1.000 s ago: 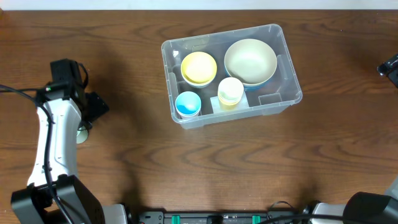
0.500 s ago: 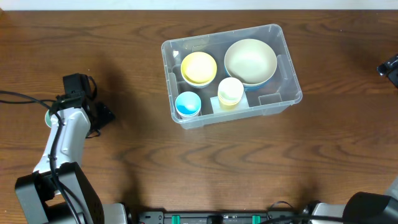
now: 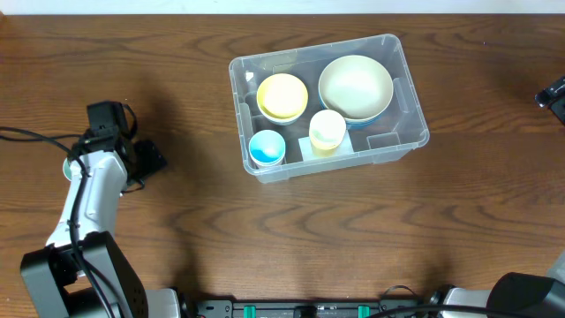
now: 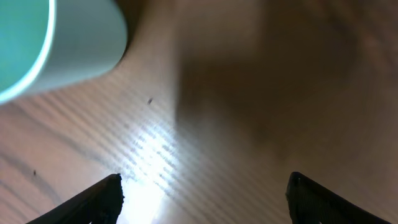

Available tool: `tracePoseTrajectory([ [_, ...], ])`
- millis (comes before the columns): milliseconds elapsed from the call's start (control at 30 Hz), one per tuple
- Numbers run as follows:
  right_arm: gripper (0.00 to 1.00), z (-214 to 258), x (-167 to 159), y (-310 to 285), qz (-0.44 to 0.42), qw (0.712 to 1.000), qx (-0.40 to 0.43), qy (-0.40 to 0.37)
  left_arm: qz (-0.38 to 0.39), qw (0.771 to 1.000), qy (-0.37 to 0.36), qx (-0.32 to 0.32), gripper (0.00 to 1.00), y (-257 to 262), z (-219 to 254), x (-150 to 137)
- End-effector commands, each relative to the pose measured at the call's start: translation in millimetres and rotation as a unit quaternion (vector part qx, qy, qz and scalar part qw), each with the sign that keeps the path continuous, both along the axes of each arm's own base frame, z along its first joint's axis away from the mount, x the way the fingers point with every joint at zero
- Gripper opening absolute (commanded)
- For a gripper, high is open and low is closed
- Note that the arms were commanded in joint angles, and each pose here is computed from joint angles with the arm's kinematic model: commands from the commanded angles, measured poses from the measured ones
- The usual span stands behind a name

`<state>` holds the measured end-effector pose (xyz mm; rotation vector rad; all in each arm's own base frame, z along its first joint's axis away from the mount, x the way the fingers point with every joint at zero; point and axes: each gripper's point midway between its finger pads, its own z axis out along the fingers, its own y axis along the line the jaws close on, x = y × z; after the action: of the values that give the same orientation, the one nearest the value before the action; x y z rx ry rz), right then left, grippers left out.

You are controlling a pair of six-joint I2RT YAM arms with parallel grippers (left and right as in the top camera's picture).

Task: Pack container
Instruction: 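Move the left gripper back to the teal cup, then grasp the teal cup rim with the left gripper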

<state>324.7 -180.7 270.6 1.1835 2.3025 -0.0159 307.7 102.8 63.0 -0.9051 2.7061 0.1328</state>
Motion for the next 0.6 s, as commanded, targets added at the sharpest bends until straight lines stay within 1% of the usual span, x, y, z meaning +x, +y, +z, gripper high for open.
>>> tracePoseTrajectory([
  [0, 0.99, -0.6, -2.2, -3.6, -0.011, 1.0, 0.003, 0.0, -0.053, 0.996, -0.063, 0.022, 0.84, 4.1, 41.2, 30.5],
  [100, 0.99, -0.6, -2.2, -3.5, -0.011, 1.0, 0.003, 0.0, -0.06, 0.993, -0.082, 0.052, 0.84, 16.2, 52.3, 40.8],
  [233, 0.99, -0.6, -2.2, -3.5, -0.011, 1.0, 0.003, 0.0, -0.021, 0.991, -0.075, 0.105, 0.86, 49.1, 55.4, 37.0],
  [267, 0.99, -0.6, -2.2, -3.5, -0.01, 1.0, 0.003, 0.0, -0.011, 0.991, -0.072, 0.113, 0.89, 57.2, 54.9, 34.8],
  [433, 0.99, -0.6, -2.2, -3.5, -0.011, 1.0, 0.003, 0.0, 0.019, 0.992, -0.059, 0.109, 0.89, 82.2, 41.0, 28.0],
  [567, 0.99, -0.6, -2.2, -3.5, -0.011, 1.0, 0.003, 0.0, 0.021, 0.995, -0.039, 0.086, 0.89, 84.3, 17.2, 28.3],
])
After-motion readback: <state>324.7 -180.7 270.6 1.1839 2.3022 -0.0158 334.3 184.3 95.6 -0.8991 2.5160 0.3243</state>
